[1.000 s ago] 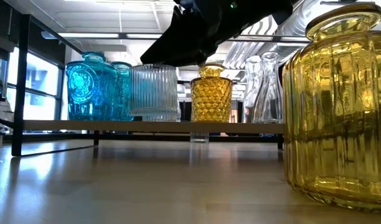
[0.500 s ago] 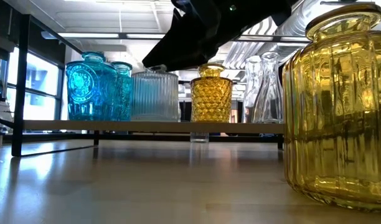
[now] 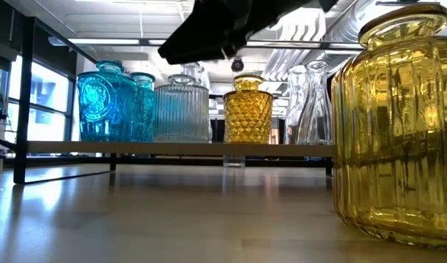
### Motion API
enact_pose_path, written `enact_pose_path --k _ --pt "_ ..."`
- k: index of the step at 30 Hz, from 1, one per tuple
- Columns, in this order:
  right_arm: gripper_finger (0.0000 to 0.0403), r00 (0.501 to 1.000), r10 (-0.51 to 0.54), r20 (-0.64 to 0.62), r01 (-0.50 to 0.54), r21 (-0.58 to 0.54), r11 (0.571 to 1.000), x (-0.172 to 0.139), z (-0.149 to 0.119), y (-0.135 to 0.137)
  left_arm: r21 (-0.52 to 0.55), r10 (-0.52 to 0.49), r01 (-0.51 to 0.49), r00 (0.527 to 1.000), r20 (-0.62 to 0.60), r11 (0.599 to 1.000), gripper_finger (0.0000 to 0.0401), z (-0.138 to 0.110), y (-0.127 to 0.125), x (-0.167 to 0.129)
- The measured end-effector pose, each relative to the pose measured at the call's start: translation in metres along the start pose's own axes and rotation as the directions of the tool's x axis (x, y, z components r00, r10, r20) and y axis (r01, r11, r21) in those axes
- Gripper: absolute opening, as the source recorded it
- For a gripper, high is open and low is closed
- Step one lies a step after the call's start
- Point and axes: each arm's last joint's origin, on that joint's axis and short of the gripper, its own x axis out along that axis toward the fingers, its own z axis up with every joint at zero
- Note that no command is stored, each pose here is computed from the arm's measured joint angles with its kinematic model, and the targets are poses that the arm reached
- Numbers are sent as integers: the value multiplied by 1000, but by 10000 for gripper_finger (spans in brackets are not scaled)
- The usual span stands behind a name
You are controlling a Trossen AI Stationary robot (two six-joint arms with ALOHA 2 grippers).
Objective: Sort vases onto shelf
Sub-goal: Put the bottom transparent vase on the shelf
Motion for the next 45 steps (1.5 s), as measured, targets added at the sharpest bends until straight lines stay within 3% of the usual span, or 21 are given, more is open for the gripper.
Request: enact_pose_path --k 6,10,17,21,31,37,45 --pt "162 993 -3 -116 -7 -86 996 -13 13 26 1 0 0 1000 0 1000 0 0 0 0" --pt "110 978 30 -206 -45 -66 997 -19 4 38 16 0 0 1000 0 1000 0 0 0 0" --pt "8 967 22 -254 -31 -33 999 -8 -6 31 -6 0 0 1000 -2 1000 0 0 0 0" --pt "16 961 19 -275 -14 19 1000 2 -13 22 -6 -5 5 1000 -1 1000 0 0 -1 -1" --pt "17 962 7 -272 0 26 1000 4 -14 23 2 -5 5 1000 -2 1000 0 0 -1 -1" --pt "16 948 45 -314 -47 4 999 -20 11 49 3 -7 7 1000 -2 1000 0 0 -1 -1" --pt "22 898 86 -431 -54 86 995 -74 47 97 10 -13 13 1000 -7 1000 0 -1 -1 -1"
